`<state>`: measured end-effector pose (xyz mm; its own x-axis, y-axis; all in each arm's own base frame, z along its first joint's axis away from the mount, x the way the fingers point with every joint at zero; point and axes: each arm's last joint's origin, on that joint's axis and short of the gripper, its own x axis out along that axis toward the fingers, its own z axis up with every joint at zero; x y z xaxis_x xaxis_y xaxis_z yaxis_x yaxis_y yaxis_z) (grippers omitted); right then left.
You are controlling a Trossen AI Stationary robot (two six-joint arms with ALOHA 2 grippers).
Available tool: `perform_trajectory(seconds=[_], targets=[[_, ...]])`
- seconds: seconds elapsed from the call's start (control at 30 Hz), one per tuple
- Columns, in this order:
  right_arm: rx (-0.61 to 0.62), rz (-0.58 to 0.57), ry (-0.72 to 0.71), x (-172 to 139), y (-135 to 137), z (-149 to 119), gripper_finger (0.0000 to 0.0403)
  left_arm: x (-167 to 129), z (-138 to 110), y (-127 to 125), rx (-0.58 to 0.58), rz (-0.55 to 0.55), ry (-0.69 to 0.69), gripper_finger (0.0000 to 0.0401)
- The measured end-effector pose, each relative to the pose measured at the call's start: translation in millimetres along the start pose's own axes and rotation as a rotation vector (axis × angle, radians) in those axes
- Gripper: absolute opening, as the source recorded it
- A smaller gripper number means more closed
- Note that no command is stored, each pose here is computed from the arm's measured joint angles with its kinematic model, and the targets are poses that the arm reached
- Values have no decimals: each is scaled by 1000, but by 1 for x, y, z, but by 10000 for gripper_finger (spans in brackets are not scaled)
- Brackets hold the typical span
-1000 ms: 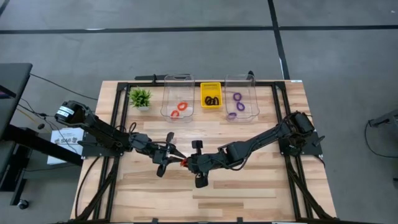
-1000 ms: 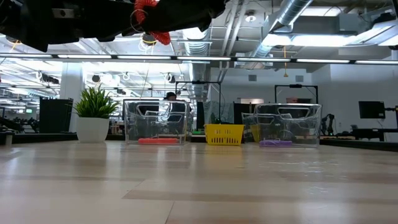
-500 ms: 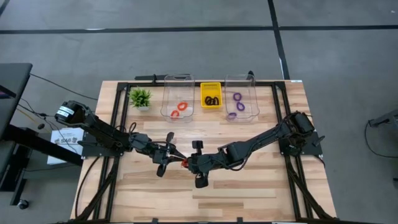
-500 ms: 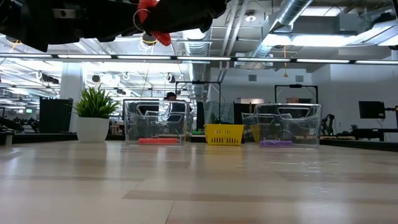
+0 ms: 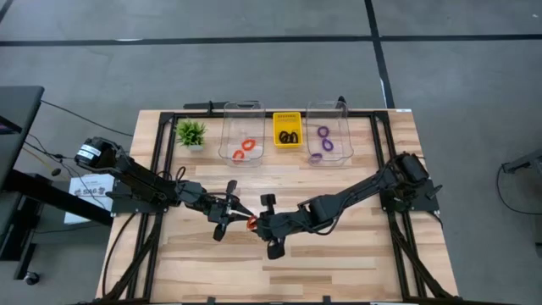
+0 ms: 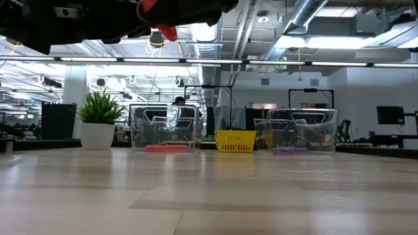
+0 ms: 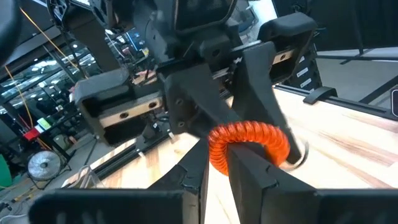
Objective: Sort spring keychains
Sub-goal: Put the orange spring keychain into the left transparent bin
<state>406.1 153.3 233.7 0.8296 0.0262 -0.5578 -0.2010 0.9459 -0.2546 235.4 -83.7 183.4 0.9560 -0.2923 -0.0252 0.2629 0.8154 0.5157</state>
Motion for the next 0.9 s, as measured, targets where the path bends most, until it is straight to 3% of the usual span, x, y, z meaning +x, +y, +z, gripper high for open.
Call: perform_trajectory(seconds=[0.67,0.9], targets=[[-21,-7,-7,-1,2,1,65,0,0,0,-8,0,0,53],[-21,-7,-7,-1,2,1,31,0,0,0,-8,0,0,53]])
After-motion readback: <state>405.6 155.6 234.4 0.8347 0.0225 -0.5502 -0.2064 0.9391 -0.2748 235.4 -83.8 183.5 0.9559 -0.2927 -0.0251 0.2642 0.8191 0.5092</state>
